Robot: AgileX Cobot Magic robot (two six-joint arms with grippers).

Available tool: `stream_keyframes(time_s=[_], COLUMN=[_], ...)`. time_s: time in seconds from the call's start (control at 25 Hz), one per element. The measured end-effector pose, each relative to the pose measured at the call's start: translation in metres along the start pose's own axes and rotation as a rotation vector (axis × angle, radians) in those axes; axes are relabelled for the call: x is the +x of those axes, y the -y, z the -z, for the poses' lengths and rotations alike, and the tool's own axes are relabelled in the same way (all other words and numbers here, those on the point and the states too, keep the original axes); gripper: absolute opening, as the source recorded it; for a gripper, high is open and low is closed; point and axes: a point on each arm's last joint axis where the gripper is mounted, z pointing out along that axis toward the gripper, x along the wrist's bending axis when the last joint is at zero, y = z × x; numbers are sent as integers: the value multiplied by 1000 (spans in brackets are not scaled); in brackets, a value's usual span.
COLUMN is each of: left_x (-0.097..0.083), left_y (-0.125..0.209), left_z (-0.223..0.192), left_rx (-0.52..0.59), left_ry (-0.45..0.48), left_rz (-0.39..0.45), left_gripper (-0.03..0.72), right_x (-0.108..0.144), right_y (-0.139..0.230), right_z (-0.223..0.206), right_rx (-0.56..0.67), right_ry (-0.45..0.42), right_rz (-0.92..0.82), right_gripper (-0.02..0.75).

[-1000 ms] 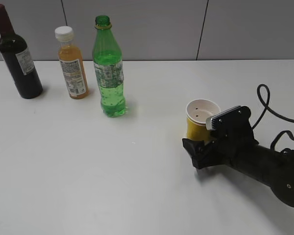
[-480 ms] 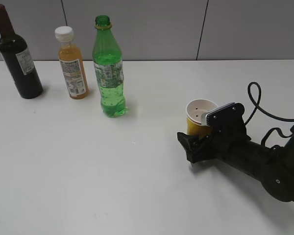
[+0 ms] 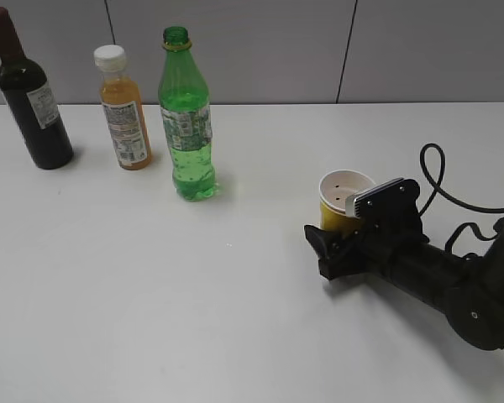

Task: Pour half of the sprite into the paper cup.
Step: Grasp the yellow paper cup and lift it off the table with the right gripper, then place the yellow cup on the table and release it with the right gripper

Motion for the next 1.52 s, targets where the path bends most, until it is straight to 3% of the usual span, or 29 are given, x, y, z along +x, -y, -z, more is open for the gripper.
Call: stream_keyframes(time_s=[0.28,0.64,1.2,1.4,1.52], left_x=[0,0,0,0,0], left_y=[0,0,0,0,0], left_z=[0,0,0,0,0], left_rx=[0,0,0,0,0], left_ry=[0,0,0,0,0], left_rz=[0,0,0,0,0], left_gripper=[589,589,589,589,589], right_x=[-1,-1,-1,5,13], right_y=[-2,-2,-9,-26,-31], right_z=[-8,-8,-6,-3,-4], right_rx=[-17,-21,-31,-79,-93], right_ry=[0,-1,-3,-72,-170], right_rz=[3,3,9,54,110], right_gripper=[567,446,445,445,445])
